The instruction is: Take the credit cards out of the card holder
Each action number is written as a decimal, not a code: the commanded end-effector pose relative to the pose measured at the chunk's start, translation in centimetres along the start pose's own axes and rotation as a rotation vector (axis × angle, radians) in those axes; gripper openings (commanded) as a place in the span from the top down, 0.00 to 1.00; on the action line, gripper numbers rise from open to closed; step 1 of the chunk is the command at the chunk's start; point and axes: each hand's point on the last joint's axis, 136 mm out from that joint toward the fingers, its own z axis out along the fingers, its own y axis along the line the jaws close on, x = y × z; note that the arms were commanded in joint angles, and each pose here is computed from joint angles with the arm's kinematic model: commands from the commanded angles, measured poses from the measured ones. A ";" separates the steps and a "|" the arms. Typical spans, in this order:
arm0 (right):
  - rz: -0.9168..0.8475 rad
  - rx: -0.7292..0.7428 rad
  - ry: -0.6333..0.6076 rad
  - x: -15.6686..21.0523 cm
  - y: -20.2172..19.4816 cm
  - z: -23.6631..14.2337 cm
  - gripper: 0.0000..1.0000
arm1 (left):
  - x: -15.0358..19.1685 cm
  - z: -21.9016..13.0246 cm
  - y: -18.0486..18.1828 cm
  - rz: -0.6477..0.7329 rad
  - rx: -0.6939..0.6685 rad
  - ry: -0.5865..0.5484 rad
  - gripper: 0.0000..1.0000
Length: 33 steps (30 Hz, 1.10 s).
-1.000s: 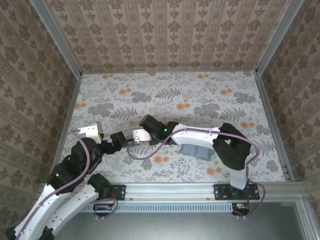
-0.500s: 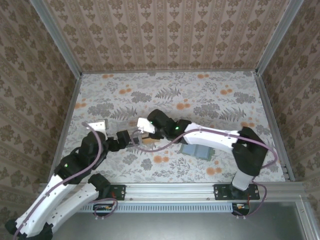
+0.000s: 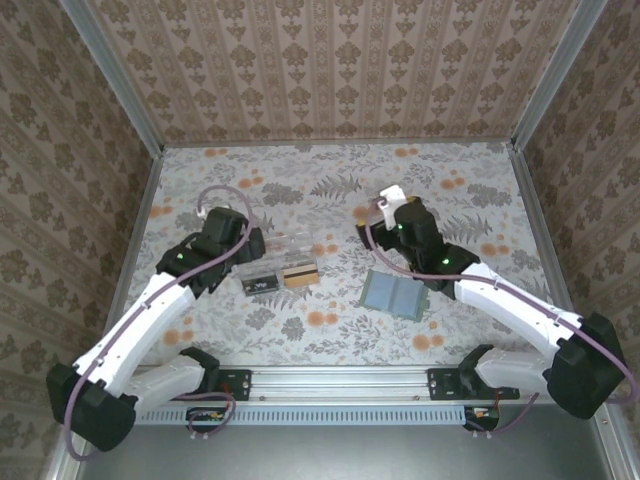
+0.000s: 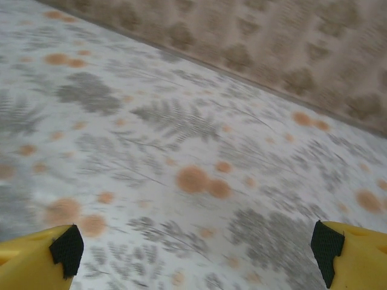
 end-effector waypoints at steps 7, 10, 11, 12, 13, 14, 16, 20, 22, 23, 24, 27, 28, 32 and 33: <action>0.175 0.442 0.086 6.9 -11.5 1.6 0.00 | -6.7 4.5 11.6 -0.085 -0.340 -0.141 0.00; 0.171 0.521 0.126 8.9 -13.4 2.6 0.00 | -6.6 6.8 13.5 -0.040 -0.376 -0.103 0.00; 0.183 0.535 0.129 9.3 -14.0 2.9 0.00 | -6.6 7.6 13.8 -0.008 -0.381 -0.103 0.00; 0.199 0.536 0.126 9.6 -14.5 3.3 0.00 | -6.4 8.5 13.9 0.022 -0.388 -0.107 0.00; 0.215 0.536 0.117 9.8 -14.9 3.6 0.00 | -6.2 9.1 14.0 0.036 -0.389 -0.115 0.00; 0.234 0.536 0.106 10.0 -15.5 3.9 0.00 | -6.1 9.9 14.0 0.051 -0.388 -0.130 0.00; 0.265 0.528 0.073 10.4 -16.2 4.3 0.00 | -5.7 11.2 14.3 0.071 -0.383 -0.159 0.00; 0.295 0.495 0.067 11.9 -17.3 5.4 0.00 | -5.3 13.0 14.9 0.041 -0.343 -0.234 0.00; 0.330 0.499 0.040 12.5 -18.2 5.3 0.00 | -5.5 13.3 14.9 0.033 -0.325 -0.266 0.00; 0.345 0.472 0.023 12.5 -18.3 5.5 0.00 | -5.2 13.8 14.8 0.036 -0.302 -0.259 0.00; 0.355 0.457 0.009 12.8 -18.3 5.5 0.00 | -4.7 14.3 14.9 0.035 -0.307 -0.255 0.00; 0.342 0.399 -0.029 12.9 -17.4 5.7 0.00 | -4.5 14.6 14.4 0.030 -0.272 -0.269 0.00; 0.327 0.364 -0.040 12.9 -16.8 6.1 0.00 | -4.5 14.7 14.0 0.034 -0.244 -0.276 0.00; 0.295 0.285 -0.068 13.3 -15.4 6.7 0.00 | -4.5 13.9 12.5 0.035 -0.176 -0.397 0.00; 0.293 0.286 -0.079 13.2 -15.4 6.6 0.00 | -4.8 14.2 12.3 0.045 -0.175 -0.388 0.00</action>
